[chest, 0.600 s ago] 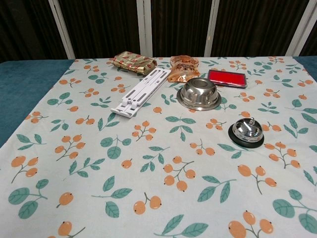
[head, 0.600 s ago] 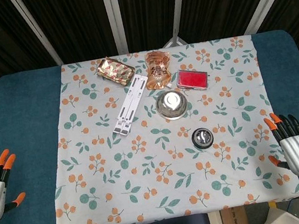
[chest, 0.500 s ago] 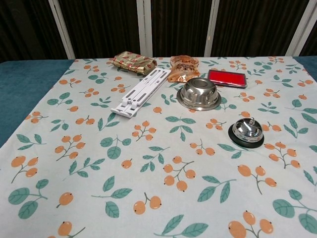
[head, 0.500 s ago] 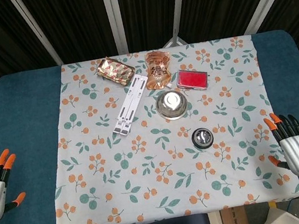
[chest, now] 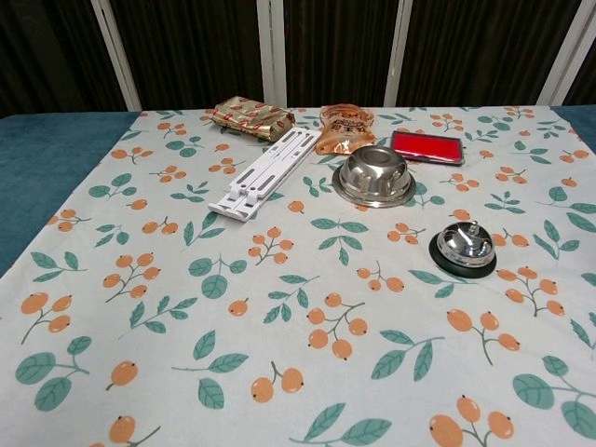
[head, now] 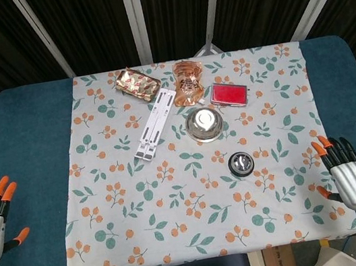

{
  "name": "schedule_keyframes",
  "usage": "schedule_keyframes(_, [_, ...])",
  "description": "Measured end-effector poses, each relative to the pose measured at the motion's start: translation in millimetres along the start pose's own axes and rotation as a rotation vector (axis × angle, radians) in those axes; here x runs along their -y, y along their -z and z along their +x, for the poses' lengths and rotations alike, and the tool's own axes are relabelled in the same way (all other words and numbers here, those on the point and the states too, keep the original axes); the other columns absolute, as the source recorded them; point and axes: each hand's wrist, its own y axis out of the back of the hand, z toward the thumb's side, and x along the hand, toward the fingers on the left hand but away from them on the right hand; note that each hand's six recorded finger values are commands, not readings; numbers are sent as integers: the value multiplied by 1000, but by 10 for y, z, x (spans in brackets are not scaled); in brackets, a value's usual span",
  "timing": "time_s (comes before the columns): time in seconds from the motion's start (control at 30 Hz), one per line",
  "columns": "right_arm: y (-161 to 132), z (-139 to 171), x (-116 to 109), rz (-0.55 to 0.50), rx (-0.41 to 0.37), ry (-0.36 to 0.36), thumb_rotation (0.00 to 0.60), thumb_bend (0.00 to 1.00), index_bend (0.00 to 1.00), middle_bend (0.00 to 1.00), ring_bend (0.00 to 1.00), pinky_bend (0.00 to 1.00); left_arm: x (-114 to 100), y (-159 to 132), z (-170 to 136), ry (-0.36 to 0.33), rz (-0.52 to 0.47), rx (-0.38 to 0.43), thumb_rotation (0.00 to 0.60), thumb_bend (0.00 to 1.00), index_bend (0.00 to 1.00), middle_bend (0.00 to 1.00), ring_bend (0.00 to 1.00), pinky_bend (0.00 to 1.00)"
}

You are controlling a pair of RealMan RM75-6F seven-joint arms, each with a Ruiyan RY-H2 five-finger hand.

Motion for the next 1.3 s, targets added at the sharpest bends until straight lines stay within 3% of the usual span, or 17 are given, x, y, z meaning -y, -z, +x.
schedule_keyframes(0.13, [-56,-25,33,8,-17,-11,600,616,0,0,0,0,2,5,4,0,-3,-3,600,0,0,0,0,0])
schedule_keyframes(0.23, [-104,-56,67,13,-31,-23,600,882,0,0,0,0,9,5,8,4,-3,-4,600,0,0,0,0,0])
schedule_keyframes(0.3, [-135,-78,92,14,-37,-34,600,986,0,0,0,0,8,1,12,5,-3,-3,600,0,0,0,0,0])
schedule_keyframes(0.6, [-363,-296,198,77,-77,-62,600,1000,0,0,0,0,10,-8,8,7,-4,1,600,0,0,0,0,0])
schedule_keyframes(1.03, [-931,-572,600,135,-129,-147,600,1000,0,0,0,0,11,-12,10,11,-12,5,600,0,0,0,0,0])
schedule_keyframes(1.3, [-1134,-628,745,137,-147,-164,600,1000,0,0,0,0,9,-9,11,13,-18,3,600,0,0,0,0,0])
